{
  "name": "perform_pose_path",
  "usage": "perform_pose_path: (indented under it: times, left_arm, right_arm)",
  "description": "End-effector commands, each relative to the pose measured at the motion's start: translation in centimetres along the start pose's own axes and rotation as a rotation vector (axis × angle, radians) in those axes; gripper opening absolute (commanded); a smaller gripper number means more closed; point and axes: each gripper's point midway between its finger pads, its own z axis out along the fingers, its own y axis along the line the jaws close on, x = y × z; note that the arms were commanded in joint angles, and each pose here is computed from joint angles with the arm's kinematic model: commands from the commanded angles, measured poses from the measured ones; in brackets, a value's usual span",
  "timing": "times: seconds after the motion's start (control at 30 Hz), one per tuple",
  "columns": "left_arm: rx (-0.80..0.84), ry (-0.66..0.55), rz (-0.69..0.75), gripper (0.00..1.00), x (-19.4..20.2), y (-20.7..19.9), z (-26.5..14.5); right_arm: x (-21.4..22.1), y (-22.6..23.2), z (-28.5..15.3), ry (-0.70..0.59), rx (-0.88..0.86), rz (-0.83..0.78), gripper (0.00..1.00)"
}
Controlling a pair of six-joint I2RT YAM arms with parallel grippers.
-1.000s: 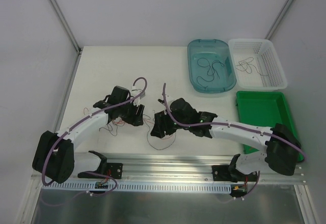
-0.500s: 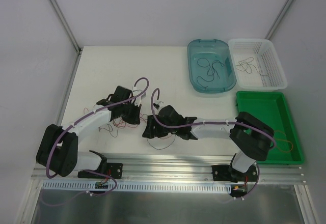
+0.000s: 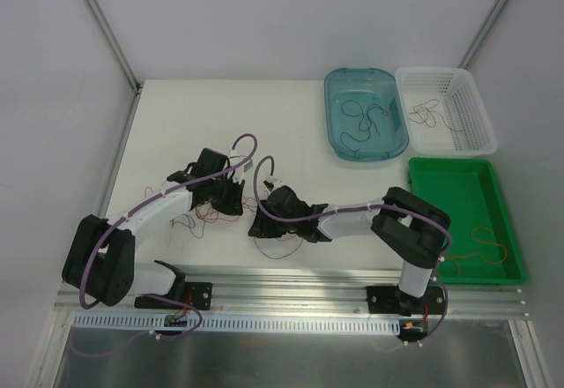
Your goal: Untangle the cables
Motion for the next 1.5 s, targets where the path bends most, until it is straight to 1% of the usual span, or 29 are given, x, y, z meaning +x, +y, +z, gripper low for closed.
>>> perform_pose_path:
  times: [0.0, 0.07, 0.1, 0.17, 0.2, 0.23, 0.3, 0.33, 0.4, 0.43, 0.47, 0.5, 0.53, 0.57, 0.6, 0.63, 0.67, 0.73, 0.77, 0.87, 1.0, 1.07, 1.13, 1.17, 1.27, 1.3, 1.37, 1.4, 1.47]
  left_arm:
    - [0.031, -0.05, 0.012, 0.0, -1.8, -1.1, -0.9]
    - [0.015, -0.054, 0.008, 0.0, -1.9, -0.9, -0.9]
    - [-0.018, -0.062, 0.006, 0.0, -2.1, -0.4, -1.0]
    - [-0.055, -0.065, -0.009, 0.0, -2.1, 0.2, -1.0]
    - [-0.105, -0.068, -0.02, 0.0, -2.1, 1.2, -1.1]
    - [-0.128, -0.072, -0.041, 0.0, -2.2, 1.6, -1.2]
    - [-0.181, -0.076, -0.073, 0.0, -2.3, 2.7, -1.4]
    - [-0.23, -0.086, -0.123, 0.0, -2.4, 4.0, -1.8]
    - [-0.271, -0.095, -0.176, 0.0, -2.5, 5.3, -2.1]
    - [-0.294, -0.103, -0.213, 0.0, -2.6, 6.0, -2.4]
    - [-0.317, -0.108, -0.253, 0.0, -2.5, 7.1, -2.9]
    - [-0.326, -0.115, -0.283, 0.0, -2.5, 7.5, -3.0]
    - [-0.346, -0.12, -0.301, 0.0, -2.5, 8.1, -3.3]
    - [-0.367, -0.119, -0.331, 0.0, -2.3, 8.9, -3.6]
    - [-0.376, -0.114, -0.344, 0.0, -2.1, 9.2, -3.7]
    - [-0.391, -0.112, -0.358, 0.0, -2.1, 9.6, -3.8]
    - [-0.428, -0.101, -0.371, 0.0, -1.6, 10.4, -4.1]
    - [-0.473, -0.064, -0.389, 0.0, -0.8, 11.1, -4.2]
    - [-0.503, -0.044, -0.394, 0.0, -0.4, 11.6, -4.2]
    - [-0.529, -0.018, -0.403, 0.0, 0.0, 12.1, -4.4]
    - [-0.609, 0.01, -0.424, 0.0, 1.0, 13.4, -5.0]
    - [-0.645, 0.022, -0.438, 0.0, 1.5, 14.2, -5.5]
    - [-0.649, 0.024, -0.45, 0.0, 1.6, 14.4, -5.5]
    - [-0.65, 0.031, -0.456, 0.0, 1.7, 14.5, -5.4]
    - [-0.653, 0.043, -0.459, 0.0, 1.8, 14.5, -5.4]
    - [-0.656, 0.047, -0.46, 0.0, 1.9, 14.6, -5.3]
    - [-0.662, 0.049, -0.463, 0.0, 1.9, 14.7, -5.3]
    - [-0.662, 0.052, -0.465, 0.0, 2.0, 14.7, -5.3]
    - [-0.664, 0.054, -0.47, 0.0, 2.0, 14.8, -5.3]
  right_arm:
    - [-1.4, 2.2, 0.6, -0.037, -0.06, -0.001, 0.28]
    - [-1.3, 2.5, 0.3, -0.026, -0.073, -0.014, 0.14]
    - [-1.6, 3.0, -0.2, -0.031, -0.087, -0.035, 0.01]
    - [-1.2, 3.9, -1.2, 0.022, -0.101, -0.087, 0.01]
    - [-1.1, 4.1, -1.8, 0.046, -0.103, -0.145, 0.01]
    - [-0.3, 4.2, -3.4, 0.112, -0.092, -0.171, 0.01]
    - [-0.3, 5.4, -5.4, 0.155, -0.118, -0.241, 0.01]
    - [0.7, 5.2, -7.6, 0.223, -0.118, -0.297, 0.01]
    - [1.3, 5.6, -10.2, 0.275, -0.149, -0.362, 0.01]
    - [1.9, 5.5, -12.7, 0.31, -0.163, -0.41, 0.01]
    - [2.3, 5.2, -13.9, 0.331, -0.168, -0.431, 0.01]
    - [3.3, 4.3, -15.6, 0.39, -0.146, -0.438, 0.01]
    - [3.3, 3.9, -16.9, 0.394, -0.148, -0.485, 0.01]
    - [2.7, 4.1, -18.8, 0.365, -0.156, -0.503, 0.01]
    - [2.2, 3.9, -20.1, 0.345, -0.154, -0.517, 0.01]
    - [2.2, 2.9, -21.6, 0.355, -0.117, -0.51, 0.01]
    - [0.6, 2.9, -23.6, 0.274, -0.124, -0.512, 0.01]
    - [-0.9, 2.8, -26.5, 0.212, -0.12, -0.51, 0.01]
    - [-2.7, 2.8, -28.8, 0.11, -0.123, -0.512, 0.01]
    - [-5.6, 2.2, -32.1, -0.03, -0.067, -0.505, 0.01]
    - [-7.3, -0.7, -34.2, -0.097, 0.094, -0.49, 0.01]
    - [-8.6, -2.2, -36.0, -0.182, 0.188, -0.462, 0.01]
    - [-9.2, -1.5, -37.8, -0.257, 0.172, -0.466, 0.01]
    - [-10.0, -0.6, -38.9, -0.31, 0.153, -0.47, 0.01]
    - [-10.9, 2.3, -41.3, -0.402, 0.076, -0.506, 0.01]
    - [-11.7, 3.8, -43.3, -0.471, 0.058, -0.535, 0.01]
    - [-12.5, 5.1, -45.3, -0.547, 0.049, -0.577, 0.01]
    - [-13.6, 6.3, -47.3, -0.632, 0.048, -0.6, 0.01]
    - [-14.8, 7.5, -49.1, -0.704, 0.052, -0.62, 0.01]
